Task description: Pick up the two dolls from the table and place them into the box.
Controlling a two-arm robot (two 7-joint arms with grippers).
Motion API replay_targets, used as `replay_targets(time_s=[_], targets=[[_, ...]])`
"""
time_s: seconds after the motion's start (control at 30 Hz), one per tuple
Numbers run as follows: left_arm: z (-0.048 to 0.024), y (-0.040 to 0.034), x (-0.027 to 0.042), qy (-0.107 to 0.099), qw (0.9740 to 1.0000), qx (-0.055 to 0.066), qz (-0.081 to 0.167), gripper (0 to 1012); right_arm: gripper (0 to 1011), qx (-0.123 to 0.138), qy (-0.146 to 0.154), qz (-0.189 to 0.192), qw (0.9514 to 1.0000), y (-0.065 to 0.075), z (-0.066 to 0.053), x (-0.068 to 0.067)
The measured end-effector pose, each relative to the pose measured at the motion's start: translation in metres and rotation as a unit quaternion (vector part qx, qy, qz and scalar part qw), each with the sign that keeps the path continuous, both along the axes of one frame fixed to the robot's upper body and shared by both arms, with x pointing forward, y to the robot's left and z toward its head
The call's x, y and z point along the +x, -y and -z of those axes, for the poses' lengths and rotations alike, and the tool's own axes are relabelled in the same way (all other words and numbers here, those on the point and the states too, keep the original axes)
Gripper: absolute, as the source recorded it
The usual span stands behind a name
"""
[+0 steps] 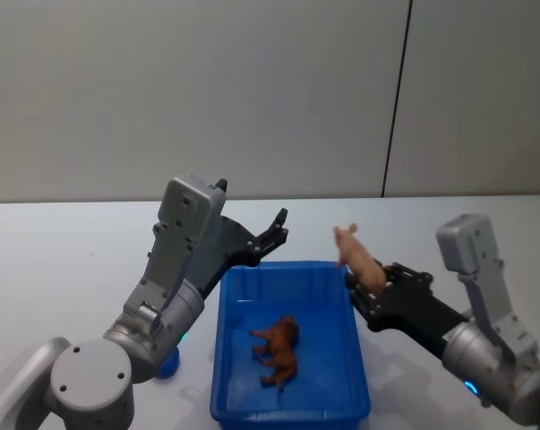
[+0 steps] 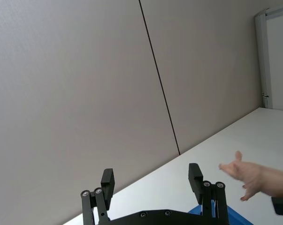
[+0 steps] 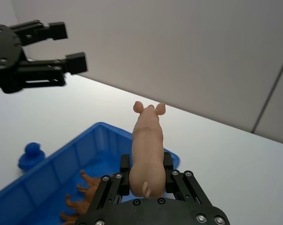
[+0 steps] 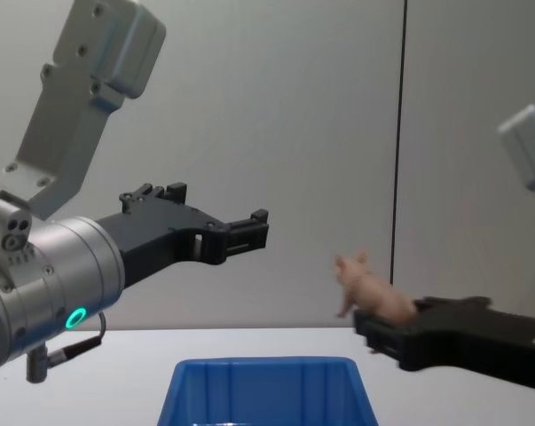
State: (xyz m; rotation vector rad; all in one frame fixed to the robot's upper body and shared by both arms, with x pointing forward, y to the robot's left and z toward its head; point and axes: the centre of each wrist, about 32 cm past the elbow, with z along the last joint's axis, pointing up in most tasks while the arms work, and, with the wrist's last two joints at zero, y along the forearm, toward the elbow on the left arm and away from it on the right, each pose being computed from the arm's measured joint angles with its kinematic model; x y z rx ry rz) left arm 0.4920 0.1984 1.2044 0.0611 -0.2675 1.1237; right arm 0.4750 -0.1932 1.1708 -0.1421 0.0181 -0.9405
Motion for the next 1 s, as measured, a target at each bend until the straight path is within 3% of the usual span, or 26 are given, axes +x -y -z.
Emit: replay_targets(time_s=[0.37, 0.73, 1.0], targets=[[0.0000, 0.0000, 0.0000, 0.000, 1.0000, 0.000, 0.000, 1001, 408, 0.023, -0.045, -0.059, 0.9970, -0.026, -0.010, 0.024], [0.0000, 0.0000, 0.0000, 0.000, 1.0000, 0.000, 0.000, 1001, 769, 0.037, -0.079, -0.096, 0.9915, -0.046, -0.016, 0.041], [0.0000, 0.0000, 0.0000, 0.000, 1.0000, 0.000, 0.000, 1001, 976, 0.040, -0.082, -0.101, 0.9907, -0.047, -0.018, 0.044]])
